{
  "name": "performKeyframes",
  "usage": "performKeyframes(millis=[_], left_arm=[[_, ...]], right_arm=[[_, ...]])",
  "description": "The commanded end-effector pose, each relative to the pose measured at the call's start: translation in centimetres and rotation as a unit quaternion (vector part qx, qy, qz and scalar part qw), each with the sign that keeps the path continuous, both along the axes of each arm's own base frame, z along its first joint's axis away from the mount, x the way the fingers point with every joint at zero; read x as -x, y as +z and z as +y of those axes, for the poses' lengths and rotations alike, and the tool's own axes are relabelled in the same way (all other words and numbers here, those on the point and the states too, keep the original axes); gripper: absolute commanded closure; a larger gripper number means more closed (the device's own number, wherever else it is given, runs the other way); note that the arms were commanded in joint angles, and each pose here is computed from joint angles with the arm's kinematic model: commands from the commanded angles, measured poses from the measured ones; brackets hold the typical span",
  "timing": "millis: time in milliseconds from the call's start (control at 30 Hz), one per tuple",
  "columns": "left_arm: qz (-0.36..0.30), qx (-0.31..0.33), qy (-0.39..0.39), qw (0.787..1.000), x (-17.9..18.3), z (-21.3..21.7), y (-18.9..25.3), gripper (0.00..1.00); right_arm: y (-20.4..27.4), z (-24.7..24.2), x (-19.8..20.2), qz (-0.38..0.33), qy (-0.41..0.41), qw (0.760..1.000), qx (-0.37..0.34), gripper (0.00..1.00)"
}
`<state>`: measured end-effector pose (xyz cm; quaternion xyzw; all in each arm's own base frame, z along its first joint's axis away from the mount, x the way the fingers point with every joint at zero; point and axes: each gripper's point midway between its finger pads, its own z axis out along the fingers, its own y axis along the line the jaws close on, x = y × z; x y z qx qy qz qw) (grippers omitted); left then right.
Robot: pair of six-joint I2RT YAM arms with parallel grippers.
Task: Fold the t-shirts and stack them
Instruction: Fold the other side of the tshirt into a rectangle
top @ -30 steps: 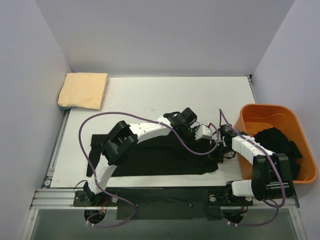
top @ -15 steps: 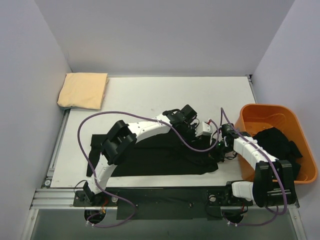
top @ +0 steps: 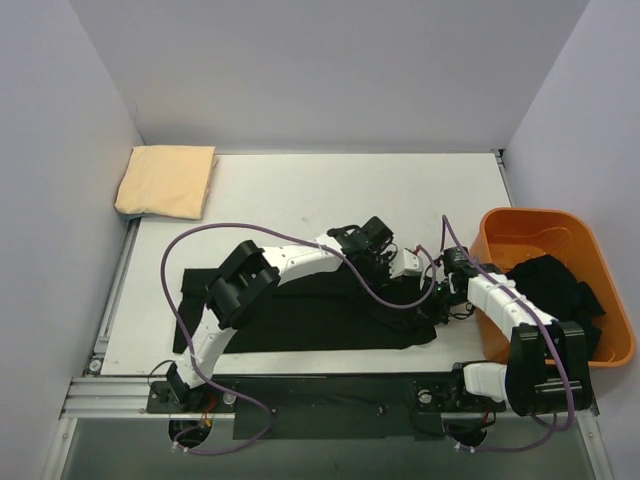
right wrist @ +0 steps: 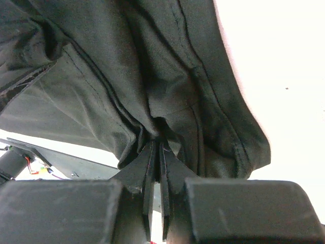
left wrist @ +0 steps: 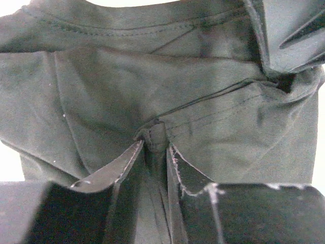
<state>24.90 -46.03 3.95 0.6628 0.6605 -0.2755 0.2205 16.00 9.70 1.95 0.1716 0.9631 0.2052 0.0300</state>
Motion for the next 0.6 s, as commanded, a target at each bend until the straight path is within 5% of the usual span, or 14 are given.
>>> performKeyframes(millis=[0,33,100,333,567], left_arm=[[0.032,0.027,-0.018,0.999,1.5,-1.3,0.7,0.79],[0.039,0.035,-0.016,0.998,1.5,-1.6,1.5,0.92],[0.054,0.045,-0.012,0.997,1.4,-1.8,3.0,1.00],[0.066,0.058,-0.004,0.996,0.5,-1.2,5.0,1.00],[0.144,0.079,0.026,0.986,0.7,1.3,9.0,1.00]], right_arm=[[0.6,0.0,0.5,0.004,-0.002,1.000,-0.004,1.00],[0.6,0.0,0.5,0.005,-0.002,1.000,-0.003,1.00],[0.5,0.0,0.6,0.005,0.000,1.000,-0.002,1.00],[0.5,-0.1,0.6,0.007,0.001,1.000,-0.002,1.00],[2.2,0.0,0.3,-0.003,0.007,1.000,-0.006,1.00]])
